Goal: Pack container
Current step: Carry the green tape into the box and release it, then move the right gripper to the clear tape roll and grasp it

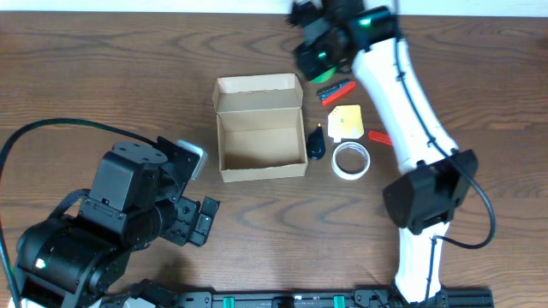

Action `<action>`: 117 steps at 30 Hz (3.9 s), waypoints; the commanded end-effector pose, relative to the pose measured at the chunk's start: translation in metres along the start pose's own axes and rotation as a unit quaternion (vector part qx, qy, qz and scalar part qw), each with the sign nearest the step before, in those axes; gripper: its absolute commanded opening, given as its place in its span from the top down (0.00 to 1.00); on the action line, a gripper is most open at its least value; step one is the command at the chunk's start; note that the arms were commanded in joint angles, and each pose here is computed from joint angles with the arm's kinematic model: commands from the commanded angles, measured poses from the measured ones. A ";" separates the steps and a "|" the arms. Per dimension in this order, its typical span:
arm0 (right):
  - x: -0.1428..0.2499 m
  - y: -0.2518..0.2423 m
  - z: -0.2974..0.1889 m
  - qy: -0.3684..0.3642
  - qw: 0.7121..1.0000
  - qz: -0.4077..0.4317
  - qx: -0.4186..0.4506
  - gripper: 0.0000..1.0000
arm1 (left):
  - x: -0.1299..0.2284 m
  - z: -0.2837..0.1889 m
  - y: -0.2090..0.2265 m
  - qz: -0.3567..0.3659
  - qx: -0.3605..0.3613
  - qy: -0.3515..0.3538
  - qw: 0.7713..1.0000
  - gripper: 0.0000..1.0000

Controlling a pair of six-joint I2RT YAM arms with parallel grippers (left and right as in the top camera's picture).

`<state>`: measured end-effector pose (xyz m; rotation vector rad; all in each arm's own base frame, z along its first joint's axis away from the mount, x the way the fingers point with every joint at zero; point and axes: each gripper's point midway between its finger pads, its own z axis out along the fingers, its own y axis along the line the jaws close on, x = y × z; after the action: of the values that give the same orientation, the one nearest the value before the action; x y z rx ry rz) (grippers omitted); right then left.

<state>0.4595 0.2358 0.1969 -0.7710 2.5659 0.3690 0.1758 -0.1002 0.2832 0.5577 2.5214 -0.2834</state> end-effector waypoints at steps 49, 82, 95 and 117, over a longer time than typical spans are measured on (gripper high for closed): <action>0.060 0.152 0.104 0.039 0.990 0.135 0.023 0.98 | -0.001 -0.003 0.001 -0.004 -0.004 -0.004 1.000 0.05; 0.054 0.051 -0.033 0.003 0.988 0.099 0.119 0.01 | -0.001 -0.003 0.001 -0.004 -0.004 -0.004 1.000 0.05; 0.174 -0.064 0.002 0.152 0.943 0.208 0.209 0.07 | -0.001 -0.003 0.001 -0.004 -0.004 -0.004 1.000 0.05; 0.267 -0.094 0.055 0.191 0.927 0.254 0.200 0.25 | -0.001 -0.003 0.001 -0.004 -0.004 -0.004 1.000 0.05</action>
<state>0.3364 0.0605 0.0182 -0.0069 3.0250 -0.1928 0.1759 -0.1002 0.2832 0.5575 2.5210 -0.2830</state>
